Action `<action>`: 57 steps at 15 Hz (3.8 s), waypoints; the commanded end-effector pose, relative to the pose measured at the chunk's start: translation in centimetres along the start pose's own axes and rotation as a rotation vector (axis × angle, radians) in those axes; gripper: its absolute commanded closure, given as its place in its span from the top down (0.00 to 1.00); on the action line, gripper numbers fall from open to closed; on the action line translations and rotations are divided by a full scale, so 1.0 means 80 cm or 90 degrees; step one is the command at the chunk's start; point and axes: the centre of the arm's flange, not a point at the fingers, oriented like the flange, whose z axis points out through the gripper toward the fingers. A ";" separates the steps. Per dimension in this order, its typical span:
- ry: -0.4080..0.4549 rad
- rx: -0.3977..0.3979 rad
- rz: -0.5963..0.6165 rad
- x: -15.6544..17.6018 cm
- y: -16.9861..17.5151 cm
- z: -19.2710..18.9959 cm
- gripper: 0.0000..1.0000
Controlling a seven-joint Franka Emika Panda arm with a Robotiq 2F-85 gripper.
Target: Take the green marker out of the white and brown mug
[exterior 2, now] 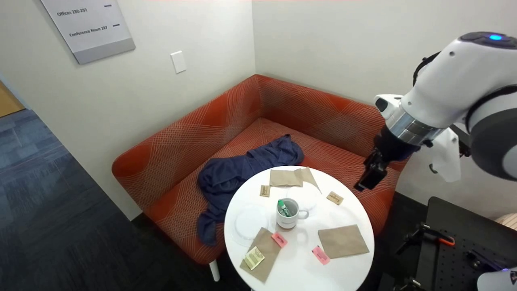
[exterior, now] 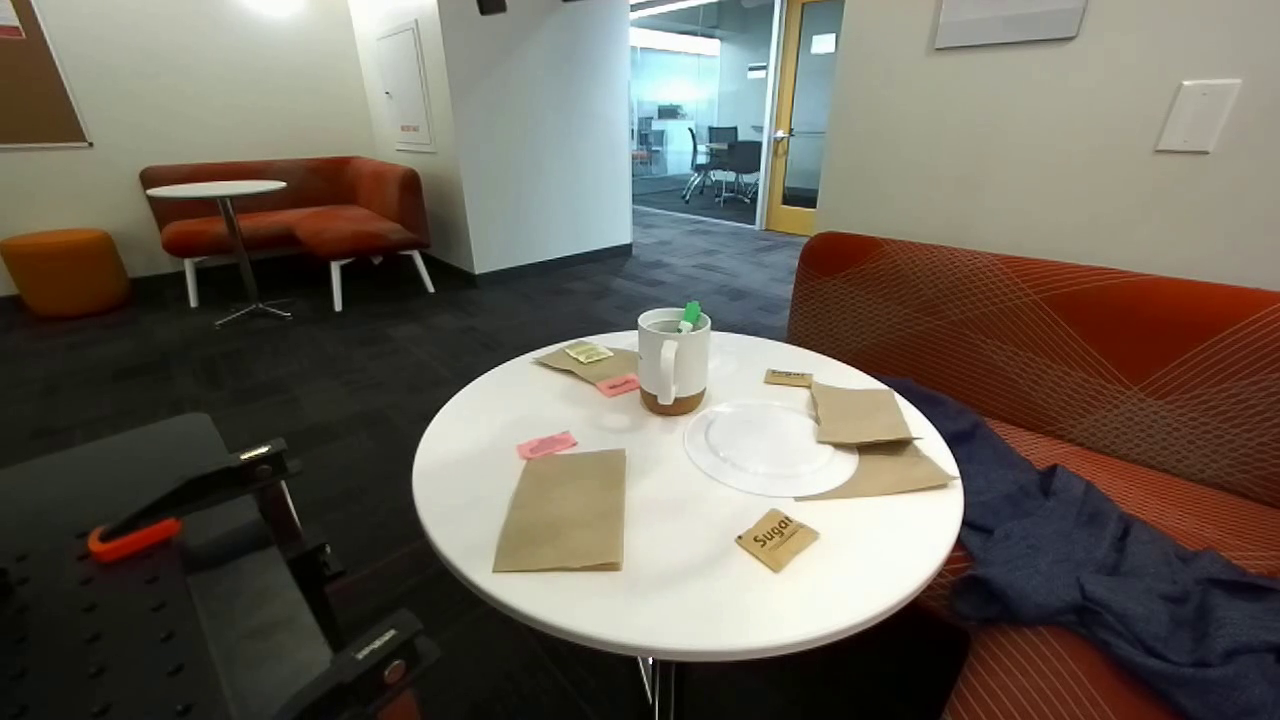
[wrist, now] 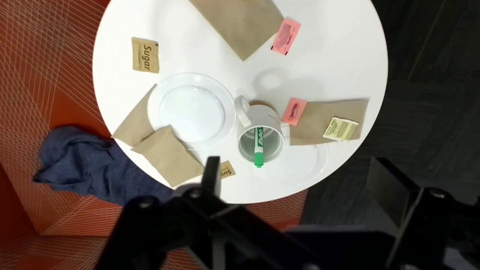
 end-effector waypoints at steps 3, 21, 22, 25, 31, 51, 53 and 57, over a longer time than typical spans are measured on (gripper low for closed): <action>0.006 0.009 0.016 0.064 -0.001 0.069 1.00; -0.029 -0.038 0.136 0.054 -0.010 0.185 1.00; -0.036 -0.036 0.137 0.052 -0.011 0.191 1.00; -0.050 -0.015 0.113 0.052 -0.015 0.212 1.00; -0.037 -0.016 0.089 0.068 -0.023 0.241 1.00; -0.015 -0.025 0.081 0.106 -0.029 0.255 0.80; -0.015 -0.027 0.081 0.110 -0.029 0.255 0.63; -0.019 -0.025 0.083 0.129 -0.027 0.266 0.60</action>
